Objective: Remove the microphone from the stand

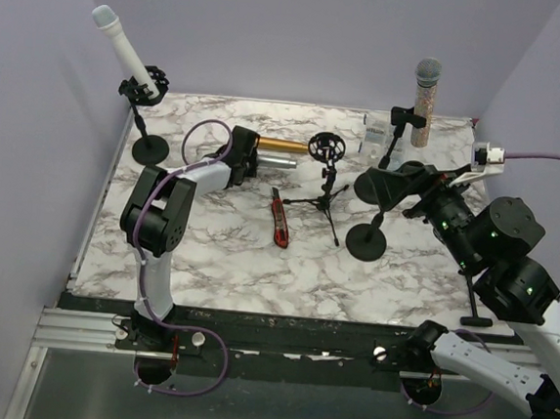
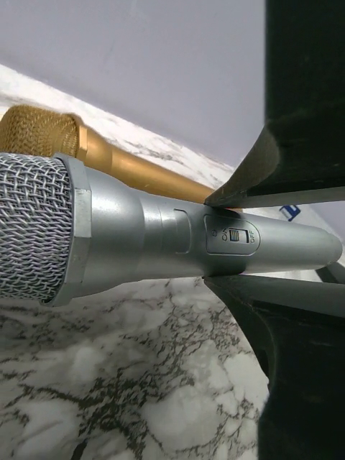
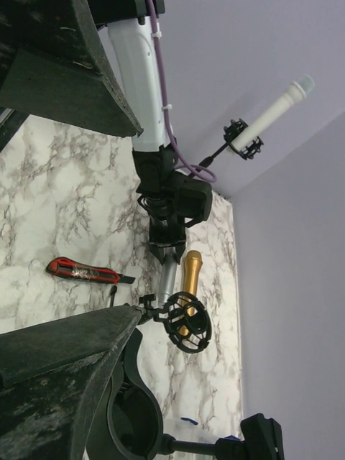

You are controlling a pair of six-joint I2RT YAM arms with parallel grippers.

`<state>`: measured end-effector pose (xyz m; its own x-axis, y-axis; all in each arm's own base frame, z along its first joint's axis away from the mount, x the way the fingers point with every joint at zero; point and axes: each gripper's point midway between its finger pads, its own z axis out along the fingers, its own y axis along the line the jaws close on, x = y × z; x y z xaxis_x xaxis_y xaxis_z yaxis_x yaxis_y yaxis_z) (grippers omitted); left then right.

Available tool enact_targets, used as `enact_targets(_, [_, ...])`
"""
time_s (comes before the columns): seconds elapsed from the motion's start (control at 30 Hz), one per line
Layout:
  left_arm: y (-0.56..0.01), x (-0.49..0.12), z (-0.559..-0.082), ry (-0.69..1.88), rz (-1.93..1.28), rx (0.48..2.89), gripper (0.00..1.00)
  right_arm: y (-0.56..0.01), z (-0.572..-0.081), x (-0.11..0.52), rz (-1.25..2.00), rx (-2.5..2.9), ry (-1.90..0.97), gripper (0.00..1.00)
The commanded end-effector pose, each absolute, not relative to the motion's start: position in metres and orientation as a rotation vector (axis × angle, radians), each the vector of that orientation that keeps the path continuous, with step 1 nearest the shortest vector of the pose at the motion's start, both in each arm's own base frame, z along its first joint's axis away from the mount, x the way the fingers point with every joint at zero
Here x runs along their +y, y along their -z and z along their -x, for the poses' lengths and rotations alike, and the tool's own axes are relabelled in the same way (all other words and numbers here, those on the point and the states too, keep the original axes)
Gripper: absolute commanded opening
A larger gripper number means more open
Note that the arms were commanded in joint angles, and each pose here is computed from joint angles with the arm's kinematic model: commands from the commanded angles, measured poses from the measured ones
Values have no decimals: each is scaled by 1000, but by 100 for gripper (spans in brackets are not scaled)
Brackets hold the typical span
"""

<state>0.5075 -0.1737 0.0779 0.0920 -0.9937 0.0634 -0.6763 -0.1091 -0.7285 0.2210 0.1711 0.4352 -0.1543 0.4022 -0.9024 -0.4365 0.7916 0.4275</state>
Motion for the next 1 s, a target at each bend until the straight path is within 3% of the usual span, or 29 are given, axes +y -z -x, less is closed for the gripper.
enact_targets(0.0, [-55, -171, -506, 686, 1862, 1649, 18, -420, -226, 164, 24, 1591, -653, 100])
enact_targets(0.07, [-55, -169, -508, 675, 1851, 1644, 23, -418, -228, 163, 25, 1591, -644, 100])
enact_targets(0.57, [-76, -197, -524, 833, 1752, 1745, 95, -396, -234, 148, 3, 1687, -505, 100])
enact_targets(0.77, [-117, -197, -497, 947, 1585, 1783, 99, -387, -230, 119, -56, 1698, -388, 100])
enact_targets(0.97, [-130, -193, -432, 1114, 1428, 1803, 98, -379, -233, 80, -249, 1703, -222, 100])
